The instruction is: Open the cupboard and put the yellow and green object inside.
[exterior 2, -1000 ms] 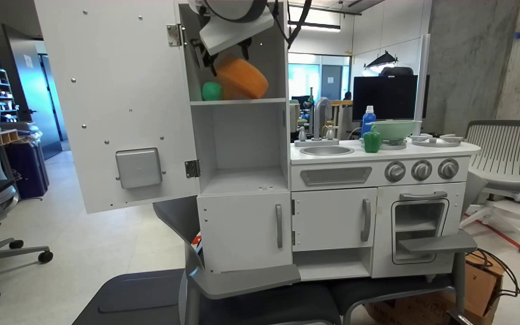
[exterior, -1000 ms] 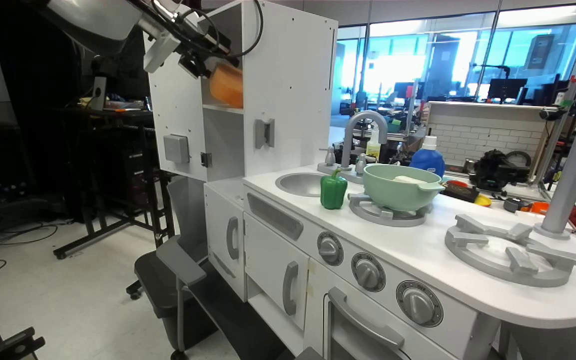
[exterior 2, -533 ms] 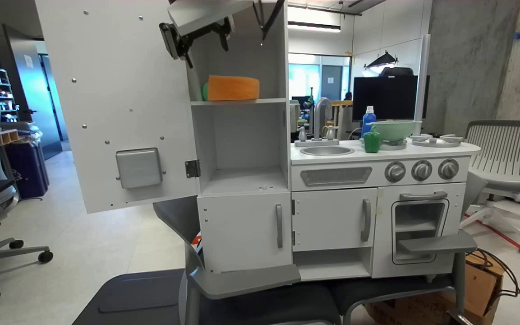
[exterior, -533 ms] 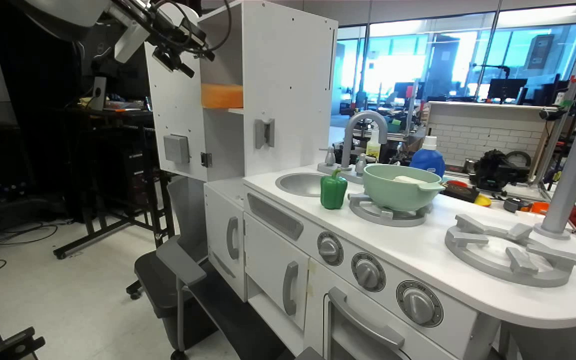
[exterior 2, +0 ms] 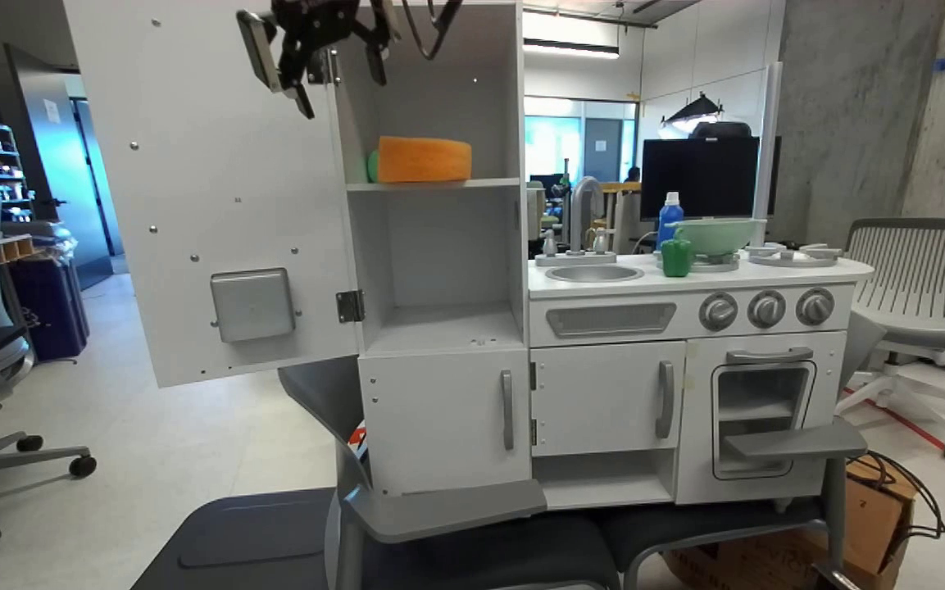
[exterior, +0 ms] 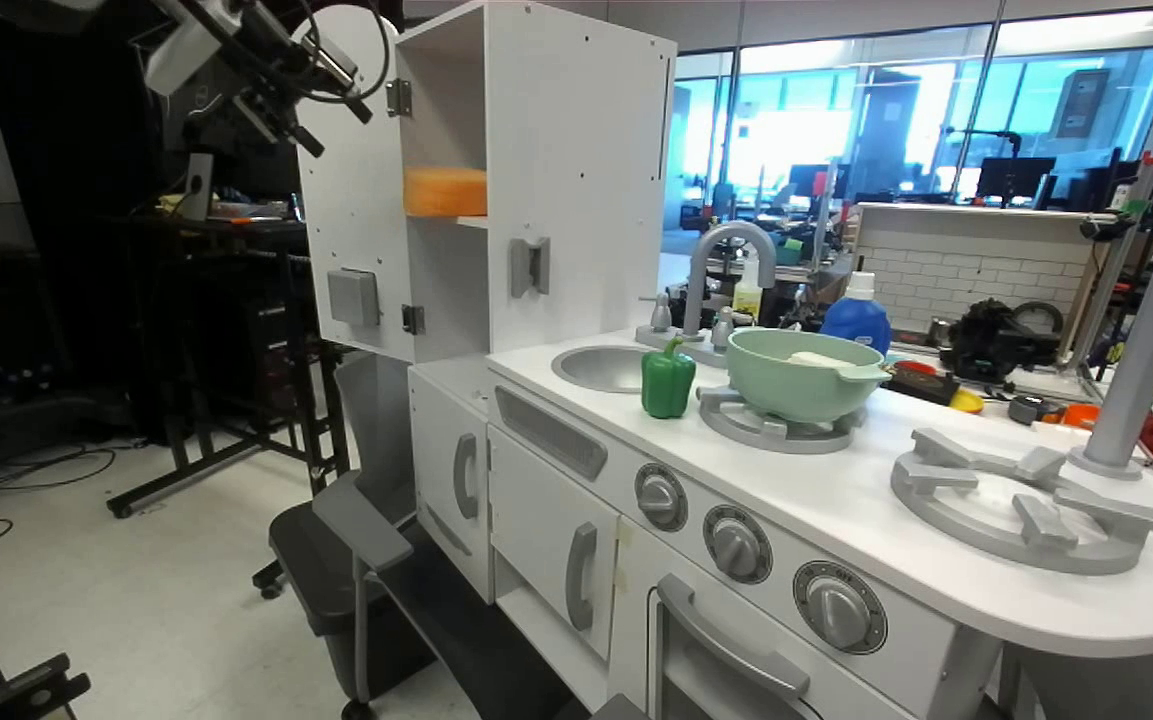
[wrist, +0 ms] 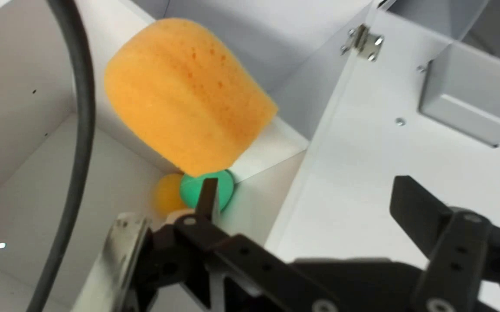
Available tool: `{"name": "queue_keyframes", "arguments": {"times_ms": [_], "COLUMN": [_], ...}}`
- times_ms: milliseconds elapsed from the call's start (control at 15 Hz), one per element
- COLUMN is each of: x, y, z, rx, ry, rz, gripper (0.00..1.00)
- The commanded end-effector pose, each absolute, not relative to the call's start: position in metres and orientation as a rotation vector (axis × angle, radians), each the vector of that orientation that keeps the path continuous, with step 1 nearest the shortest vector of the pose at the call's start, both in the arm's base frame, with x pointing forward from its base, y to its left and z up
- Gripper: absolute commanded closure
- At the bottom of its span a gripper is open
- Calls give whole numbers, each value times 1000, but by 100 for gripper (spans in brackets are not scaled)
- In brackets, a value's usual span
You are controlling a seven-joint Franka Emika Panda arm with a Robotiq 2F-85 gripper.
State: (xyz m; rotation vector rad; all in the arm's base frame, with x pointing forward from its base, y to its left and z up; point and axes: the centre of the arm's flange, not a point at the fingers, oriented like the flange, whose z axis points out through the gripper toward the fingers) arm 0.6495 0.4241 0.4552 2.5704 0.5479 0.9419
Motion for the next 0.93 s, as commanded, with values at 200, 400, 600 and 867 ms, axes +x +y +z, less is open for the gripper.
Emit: {"name": "queue_keyframes", "arguments": {"times_ms": [200,400,600,867], "x": [530,505,501,517], "y": [376,326,255,152], "z": [494,498,492,469], "rx": [2620,2590,2611,2707], "ry": [706,625,439,169], "rz": [477,241,51,-17], "gripper": [0,0,0,0]}}
